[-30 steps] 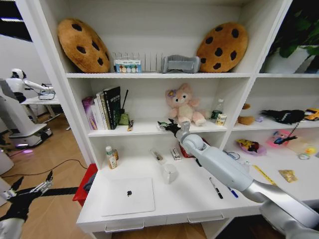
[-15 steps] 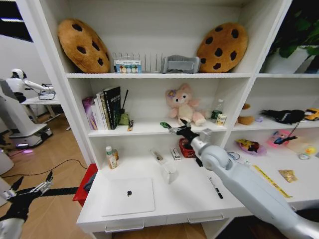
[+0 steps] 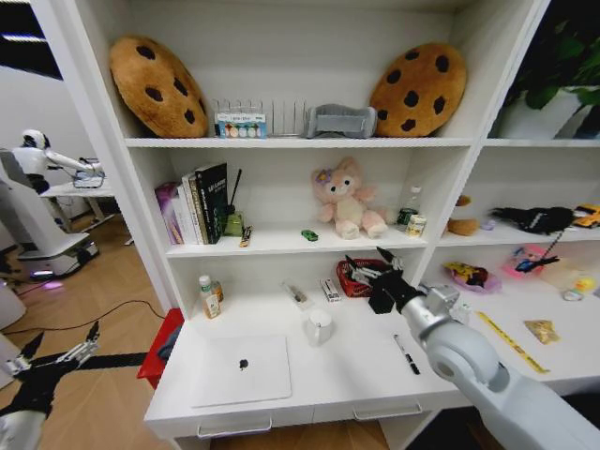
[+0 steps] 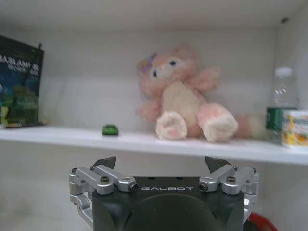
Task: Organize the objects on the table.
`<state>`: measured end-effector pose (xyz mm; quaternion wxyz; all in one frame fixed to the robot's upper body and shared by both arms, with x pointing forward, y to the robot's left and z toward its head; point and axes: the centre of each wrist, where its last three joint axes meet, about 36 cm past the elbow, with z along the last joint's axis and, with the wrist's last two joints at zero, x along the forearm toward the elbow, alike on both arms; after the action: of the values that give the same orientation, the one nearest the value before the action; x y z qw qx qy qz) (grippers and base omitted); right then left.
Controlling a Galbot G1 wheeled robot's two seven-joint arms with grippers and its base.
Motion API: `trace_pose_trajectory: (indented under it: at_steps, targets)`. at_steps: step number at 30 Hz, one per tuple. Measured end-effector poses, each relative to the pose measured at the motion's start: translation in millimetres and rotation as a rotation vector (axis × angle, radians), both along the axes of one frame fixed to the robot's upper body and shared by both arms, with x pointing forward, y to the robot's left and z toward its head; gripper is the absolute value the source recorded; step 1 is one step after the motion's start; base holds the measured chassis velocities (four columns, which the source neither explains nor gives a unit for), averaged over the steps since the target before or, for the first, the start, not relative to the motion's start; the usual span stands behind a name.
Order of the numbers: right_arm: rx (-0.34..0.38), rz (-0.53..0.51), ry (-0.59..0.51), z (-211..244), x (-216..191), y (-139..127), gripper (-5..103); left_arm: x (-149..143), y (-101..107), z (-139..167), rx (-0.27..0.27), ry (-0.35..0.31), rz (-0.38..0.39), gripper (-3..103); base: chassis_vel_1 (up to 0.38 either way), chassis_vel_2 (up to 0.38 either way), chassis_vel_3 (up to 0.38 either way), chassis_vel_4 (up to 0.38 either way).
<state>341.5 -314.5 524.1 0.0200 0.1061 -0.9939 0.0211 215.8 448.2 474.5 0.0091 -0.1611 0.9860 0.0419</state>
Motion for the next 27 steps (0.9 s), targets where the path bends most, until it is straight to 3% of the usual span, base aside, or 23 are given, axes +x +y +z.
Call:
trace_pose_trajectory:
  at_steps: [4,8,11,12,14,17,23,27]
  targets:
    - [-0.051,-0.092,0.101,-27,-21,-13,100,0,0,0,0.000,0.000,0.000,100,0.000,0.000,0.000,0.000]
    - [-0.048,-0.136,0.151,-34,-23,-21,100,0,0,0,0.000,0.000,0.000,100,0.000,0.000,0.000,0.000]
    - [-0.014,-0.214,0.295,-39,-20,-36,100,0,0,0,0.000,0.000,0.000,100,0.000,0.000,0.000,0.000]
    - [-0.014,-0.214,0.295,-39,-20,-36,100,0,0,0,0.000,0.000,0.000,100,0.000,0.000,0.000,0.000]
    - [-0.017,-0.250,0.402,-42,-14,-48,100,0,0,0,0.000,0.000,0.000,100,0.000,0.000,0.000,0.000]
    - [-0.007,-0.265,0.461,-42,-9,-53,100,0,0,0,0.000,0.000,0.000,100,0.000,0.000,0.000,0.000]
    - [-0.005,-0.331,0.697,-48,24,-73,100,0,0,0,0.000,0.000,0.000,100,0.000,0.000,0.000,0.000]
    - [0.008,-0.361,0.773,-52,40,-81,100,0,0,0,0.000,0.000,0.000,100,0.000,0.000,0.000,0.000]
